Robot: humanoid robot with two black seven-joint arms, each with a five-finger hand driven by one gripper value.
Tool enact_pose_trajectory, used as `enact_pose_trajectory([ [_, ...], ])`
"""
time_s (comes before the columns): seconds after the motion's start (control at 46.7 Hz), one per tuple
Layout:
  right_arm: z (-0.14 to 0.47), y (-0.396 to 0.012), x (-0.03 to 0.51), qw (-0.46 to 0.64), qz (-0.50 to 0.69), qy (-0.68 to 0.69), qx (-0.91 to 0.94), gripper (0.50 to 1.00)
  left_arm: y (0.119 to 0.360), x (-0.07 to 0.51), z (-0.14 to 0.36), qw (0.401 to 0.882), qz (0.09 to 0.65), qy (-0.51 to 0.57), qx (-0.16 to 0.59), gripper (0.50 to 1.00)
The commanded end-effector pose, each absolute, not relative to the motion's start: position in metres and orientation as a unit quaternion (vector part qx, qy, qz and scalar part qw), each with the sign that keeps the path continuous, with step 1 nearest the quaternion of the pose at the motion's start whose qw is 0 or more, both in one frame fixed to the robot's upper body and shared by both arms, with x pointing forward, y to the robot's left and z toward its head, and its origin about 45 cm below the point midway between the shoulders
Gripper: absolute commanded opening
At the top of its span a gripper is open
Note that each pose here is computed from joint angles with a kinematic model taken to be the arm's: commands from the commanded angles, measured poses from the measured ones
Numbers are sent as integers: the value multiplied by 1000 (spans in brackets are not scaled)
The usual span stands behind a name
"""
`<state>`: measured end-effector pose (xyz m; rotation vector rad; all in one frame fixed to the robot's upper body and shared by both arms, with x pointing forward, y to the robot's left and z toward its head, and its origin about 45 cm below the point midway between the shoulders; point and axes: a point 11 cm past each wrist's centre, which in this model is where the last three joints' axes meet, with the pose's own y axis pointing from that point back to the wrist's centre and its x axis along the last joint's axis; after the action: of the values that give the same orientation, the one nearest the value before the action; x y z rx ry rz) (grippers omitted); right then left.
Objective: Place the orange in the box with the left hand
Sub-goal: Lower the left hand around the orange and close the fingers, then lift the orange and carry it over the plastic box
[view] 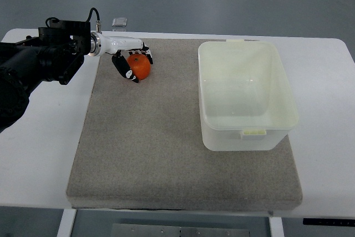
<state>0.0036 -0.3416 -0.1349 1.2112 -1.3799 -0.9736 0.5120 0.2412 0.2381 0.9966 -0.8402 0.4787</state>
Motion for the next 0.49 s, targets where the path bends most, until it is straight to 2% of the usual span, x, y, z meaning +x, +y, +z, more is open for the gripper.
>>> enact_pose_trajectory([
  [0.0,-135,-342,4,507,-404,-572,502,926,242,513,241,768,221,-387,461,500],
  [0.257,-135,-342,4,507,-404,-572,502,926,243,515,255,785,220,-355,458,500],
  [0.471,-135,-342,4,507,-404,-573,503,926,239,528,291,784,255,-369,429,500],
])
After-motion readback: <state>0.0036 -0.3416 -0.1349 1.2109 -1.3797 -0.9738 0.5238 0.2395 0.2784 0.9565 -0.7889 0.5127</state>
